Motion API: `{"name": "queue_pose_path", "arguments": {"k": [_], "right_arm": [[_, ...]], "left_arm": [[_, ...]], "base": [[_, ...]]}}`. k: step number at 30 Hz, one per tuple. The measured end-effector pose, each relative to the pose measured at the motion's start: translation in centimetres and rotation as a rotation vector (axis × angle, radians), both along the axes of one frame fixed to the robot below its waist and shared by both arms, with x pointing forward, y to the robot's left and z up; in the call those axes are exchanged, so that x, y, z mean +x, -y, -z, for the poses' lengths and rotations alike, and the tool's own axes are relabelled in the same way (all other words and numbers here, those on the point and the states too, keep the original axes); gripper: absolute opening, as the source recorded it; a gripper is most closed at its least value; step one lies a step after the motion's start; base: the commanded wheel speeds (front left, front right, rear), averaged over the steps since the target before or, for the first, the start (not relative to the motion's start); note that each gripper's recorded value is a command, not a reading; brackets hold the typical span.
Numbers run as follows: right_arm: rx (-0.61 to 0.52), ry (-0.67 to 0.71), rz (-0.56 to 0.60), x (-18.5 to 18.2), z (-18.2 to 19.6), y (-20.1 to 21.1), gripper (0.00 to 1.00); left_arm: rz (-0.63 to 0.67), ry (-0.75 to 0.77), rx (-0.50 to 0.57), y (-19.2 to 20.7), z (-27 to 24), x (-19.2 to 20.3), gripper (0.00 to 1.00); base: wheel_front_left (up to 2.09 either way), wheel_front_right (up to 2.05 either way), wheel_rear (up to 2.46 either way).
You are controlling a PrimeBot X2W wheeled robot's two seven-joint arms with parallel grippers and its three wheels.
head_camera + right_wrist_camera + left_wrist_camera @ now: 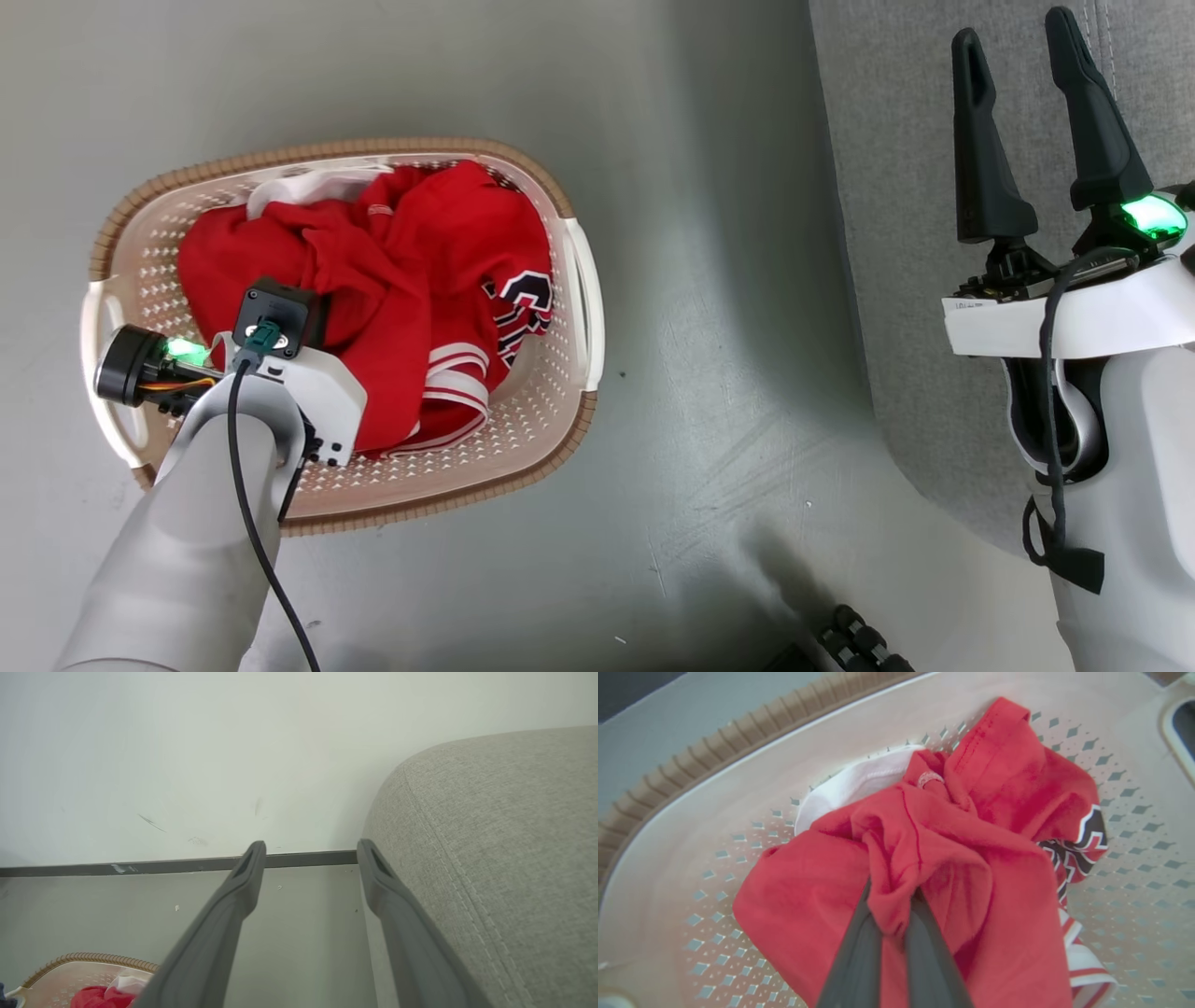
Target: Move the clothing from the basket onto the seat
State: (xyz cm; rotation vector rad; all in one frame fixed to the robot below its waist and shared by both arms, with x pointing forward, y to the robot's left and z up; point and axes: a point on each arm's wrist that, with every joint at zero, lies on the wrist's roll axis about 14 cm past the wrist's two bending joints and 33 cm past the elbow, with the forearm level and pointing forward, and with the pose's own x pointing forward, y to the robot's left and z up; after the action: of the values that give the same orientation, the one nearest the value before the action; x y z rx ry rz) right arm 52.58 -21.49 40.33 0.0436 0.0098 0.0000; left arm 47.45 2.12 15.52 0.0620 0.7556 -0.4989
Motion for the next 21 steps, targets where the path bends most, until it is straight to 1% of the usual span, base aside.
{"name": "queue_pose_path", "arguments": {"k": [5, 11, 16, 21], "right_arm": [[0.002, 0.007, -0.002, 0.1, -0.4, -0.2, 1.00], [-0.015, 0.026, -0.002, 0.3, -1.3, -0.2, 1.00], [-0.027, 0.031, -0.001, 0.2, -1.8, -0.3, 1.00], [-0.032, 0.047, 0.001, 0.1, -2.8, -0.4, 1.00]], "left_arm": [[-0.024, 0.028, -0.036, -0.1, -1.6, 0.4, 0.00], [-0.070, 0.162, -0.119, 0.5, -6.2, 3.4, 0.00], [-0.083, 0.228, -0.149, 0.3, -9.0, 3.8, 0.00], [-0.132, 0.314, -0.190, -0.5, -12.5, 5.1, 0.00]], "base": [[0.00, 0.00, 0.00], [0.00, 0.00, 0.00], [0.00, 0.00, 0.00], [0.00, 0.00, 0.00]]}}
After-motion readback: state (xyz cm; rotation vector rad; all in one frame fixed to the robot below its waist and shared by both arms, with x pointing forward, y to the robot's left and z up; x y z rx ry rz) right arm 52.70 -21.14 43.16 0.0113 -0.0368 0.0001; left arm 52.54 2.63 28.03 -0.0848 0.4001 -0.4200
